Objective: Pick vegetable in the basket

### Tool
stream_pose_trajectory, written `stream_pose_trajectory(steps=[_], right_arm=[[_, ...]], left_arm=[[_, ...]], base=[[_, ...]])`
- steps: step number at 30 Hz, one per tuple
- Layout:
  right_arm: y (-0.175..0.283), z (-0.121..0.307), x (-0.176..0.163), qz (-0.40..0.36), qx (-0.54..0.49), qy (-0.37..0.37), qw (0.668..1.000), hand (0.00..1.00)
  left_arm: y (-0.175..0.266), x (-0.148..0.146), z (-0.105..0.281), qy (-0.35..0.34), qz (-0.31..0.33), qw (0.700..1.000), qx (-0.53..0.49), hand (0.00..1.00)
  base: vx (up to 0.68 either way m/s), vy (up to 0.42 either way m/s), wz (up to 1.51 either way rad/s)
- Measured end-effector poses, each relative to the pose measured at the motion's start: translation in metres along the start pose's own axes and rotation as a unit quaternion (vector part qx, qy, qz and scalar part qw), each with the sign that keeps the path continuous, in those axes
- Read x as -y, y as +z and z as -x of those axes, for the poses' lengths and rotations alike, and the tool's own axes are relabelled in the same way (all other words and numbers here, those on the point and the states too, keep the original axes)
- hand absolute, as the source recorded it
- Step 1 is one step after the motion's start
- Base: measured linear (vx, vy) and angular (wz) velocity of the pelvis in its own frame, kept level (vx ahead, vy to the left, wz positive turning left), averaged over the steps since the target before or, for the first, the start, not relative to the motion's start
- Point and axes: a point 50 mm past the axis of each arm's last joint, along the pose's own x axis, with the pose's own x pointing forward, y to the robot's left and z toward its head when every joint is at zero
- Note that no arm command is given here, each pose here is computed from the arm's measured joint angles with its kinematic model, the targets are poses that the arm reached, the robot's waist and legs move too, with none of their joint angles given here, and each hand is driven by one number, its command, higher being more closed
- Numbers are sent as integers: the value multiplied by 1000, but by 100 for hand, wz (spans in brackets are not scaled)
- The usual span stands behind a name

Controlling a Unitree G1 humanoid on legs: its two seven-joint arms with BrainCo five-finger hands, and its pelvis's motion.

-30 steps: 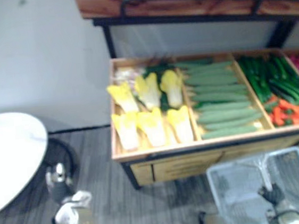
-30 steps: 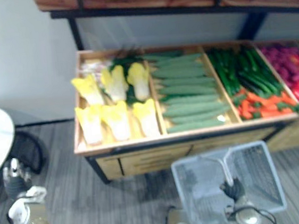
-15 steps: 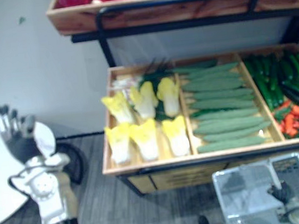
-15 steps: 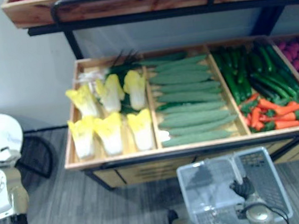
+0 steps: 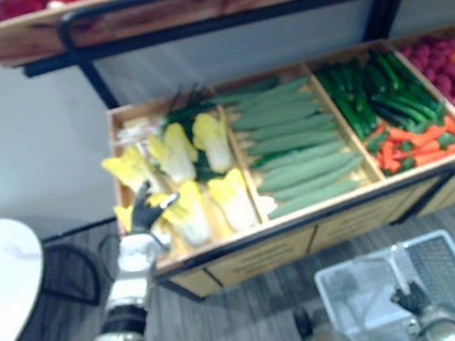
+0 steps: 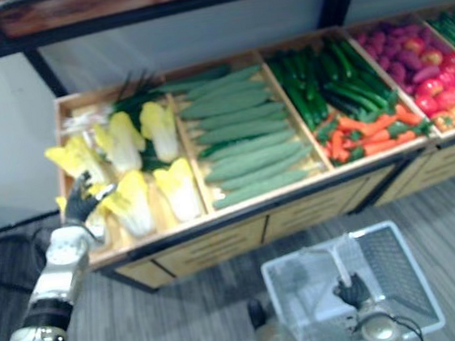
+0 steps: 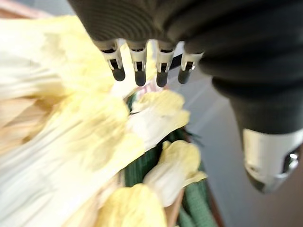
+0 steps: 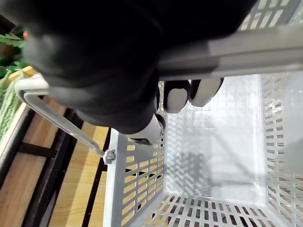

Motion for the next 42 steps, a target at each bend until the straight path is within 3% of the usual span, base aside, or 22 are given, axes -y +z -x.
stream_pose_trajectory(steps=[9,16,17,30,42], right_arm=[[17,-8,-2,-1,26,-6,1000,100],[60,-18,-1,-13,102,-15,995,100],[67,-20,-1,-15,111,-20,994,100],[90,-26,5,-28,138,-33,989,100],[81,-17,5,-24,137,-32,990,100]], left_arm=[[24,1,-20,37,-14,999,9,0],[33,1,-35,53,-36,998,-18,0],[37,1,-37,59,-37,997,-17,100],[57,-5,-44,124,-48,991,18,100],[93,25,-26,82,10,986,142,100]], base=[[6,-3,-5],[-50,14,-6],[-91,16,-8],[-36,1,-7],[-7,13,-4]])
